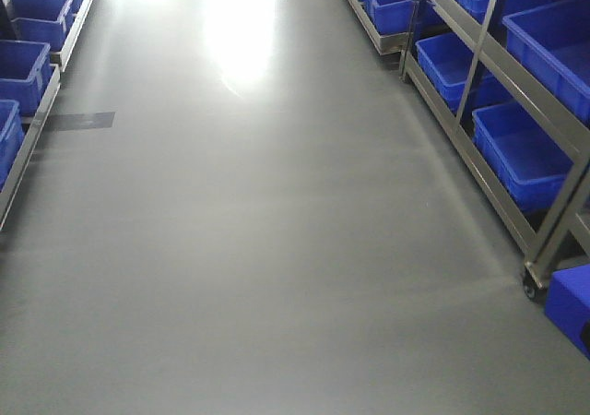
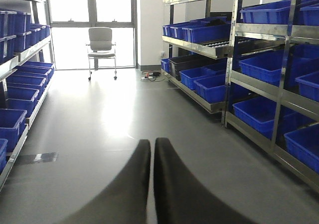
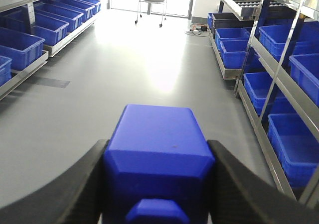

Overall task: Pour parts from conveyor to right shelf
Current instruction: 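Drive between the racks of blue bins toward the window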

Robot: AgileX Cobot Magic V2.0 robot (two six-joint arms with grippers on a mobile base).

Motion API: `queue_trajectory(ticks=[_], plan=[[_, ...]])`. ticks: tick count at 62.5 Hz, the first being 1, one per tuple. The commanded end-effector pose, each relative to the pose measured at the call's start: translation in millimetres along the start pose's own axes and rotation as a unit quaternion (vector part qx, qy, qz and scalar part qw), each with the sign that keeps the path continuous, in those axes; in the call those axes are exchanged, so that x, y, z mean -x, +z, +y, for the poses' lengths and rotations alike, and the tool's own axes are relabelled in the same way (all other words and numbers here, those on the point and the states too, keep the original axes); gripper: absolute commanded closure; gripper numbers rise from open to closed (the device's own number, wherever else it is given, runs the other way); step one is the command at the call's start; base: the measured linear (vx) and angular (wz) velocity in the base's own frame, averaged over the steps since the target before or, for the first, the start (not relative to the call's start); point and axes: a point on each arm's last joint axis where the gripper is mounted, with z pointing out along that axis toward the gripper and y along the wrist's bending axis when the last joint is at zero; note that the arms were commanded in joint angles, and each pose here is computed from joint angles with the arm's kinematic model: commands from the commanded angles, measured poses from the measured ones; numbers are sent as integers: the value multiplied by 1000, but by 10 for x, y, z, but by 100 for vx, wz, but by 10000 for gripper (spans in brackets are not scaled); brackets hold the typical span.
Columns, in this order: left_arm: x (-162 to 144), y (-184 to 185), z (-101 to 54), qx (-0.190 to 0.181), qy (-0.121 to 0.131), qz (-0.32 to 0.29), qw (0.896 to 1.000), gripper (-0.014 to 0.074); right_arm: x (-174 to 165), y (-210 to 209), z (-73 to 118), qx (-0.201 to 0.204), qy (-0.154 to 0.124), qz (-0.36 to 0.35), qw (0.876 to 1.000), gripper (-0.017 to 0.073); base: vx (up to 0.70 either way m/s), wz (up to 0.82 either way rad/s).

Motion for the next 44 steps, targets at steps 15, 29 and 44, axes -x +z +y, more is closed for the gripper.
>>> queue_trajectory(ticks=[15,29,44], plan=[[-30,-1,-3,-1,-4,-27,1000,600,147,-24,-33,-17,0,-42,999,569,65,1],[-30,-1,-3,-1,-4,-27,1000,600,147,-24,-33,-17,0,-42,999,569,68,13],[-30,-1,-3,-1,-4,-27,1000,600,147,-24,-33,-17,0,-42,999,569,66,11]])
